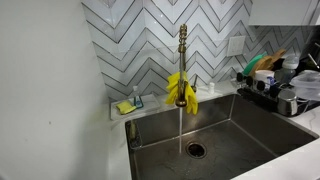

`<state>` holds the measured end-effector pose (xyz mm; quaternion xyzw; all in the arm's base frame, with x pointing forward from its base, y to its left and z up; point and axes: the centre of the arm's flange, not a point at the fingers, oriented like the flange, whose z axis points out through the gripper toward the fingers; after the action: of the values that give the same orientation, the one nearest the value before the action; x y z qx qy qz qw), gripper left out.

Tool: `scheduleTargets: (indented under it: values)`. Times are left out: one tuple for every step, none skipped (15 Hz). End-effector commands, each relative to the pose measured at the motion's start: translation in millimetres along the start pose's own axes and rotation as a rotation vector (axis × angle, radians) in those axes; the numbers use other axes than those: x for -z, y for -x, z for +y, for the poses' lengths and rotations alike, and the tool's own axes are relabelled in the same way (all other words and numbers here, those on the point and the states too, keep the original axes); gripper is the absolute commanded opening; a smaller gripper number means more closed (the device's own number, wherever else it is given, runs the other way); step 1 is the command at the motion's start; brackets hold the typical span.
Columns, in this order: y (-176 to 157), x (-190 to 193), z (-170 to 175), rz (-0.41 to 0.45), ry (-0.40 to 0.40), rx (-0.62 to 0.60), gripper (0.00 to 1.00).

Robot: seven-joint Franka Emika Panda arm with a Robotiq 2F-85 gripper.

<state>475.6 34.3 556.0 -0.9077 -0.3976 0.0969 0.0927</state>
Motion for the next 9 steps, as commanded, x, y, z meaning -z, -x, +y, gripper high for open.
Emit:
scheduleTargets:
  values:
    - [0.1,0.0,0.1,0.000,0.000,0.000,0.05]
    - [0.1,0.0,0.1,0.000,0.000,0.000,0.01]
    - [-6.6,-8.6,-6.7,-0.001,0.001,0.018,0.01]
    - [-14.6,-15.8,-17.5,0.019,-0.021,0.049,0.01]
    - [-24.4,-25.2,-32.0,0.022,-0.044,0.066,0.01]
    - [-32.8,-35.8,-45.3,0.028,-0.060,0.072,0.01]
    - [-41.2,-43.1,-57.6,0.026,-0.079,0.084,0.01]
    - [-49.1,-55.2,-67.8,0.030,-0.084,0.094,0.01]
    - [-56.7,-70.9,-75.9,0.028,-0.074,0.091,0.01]
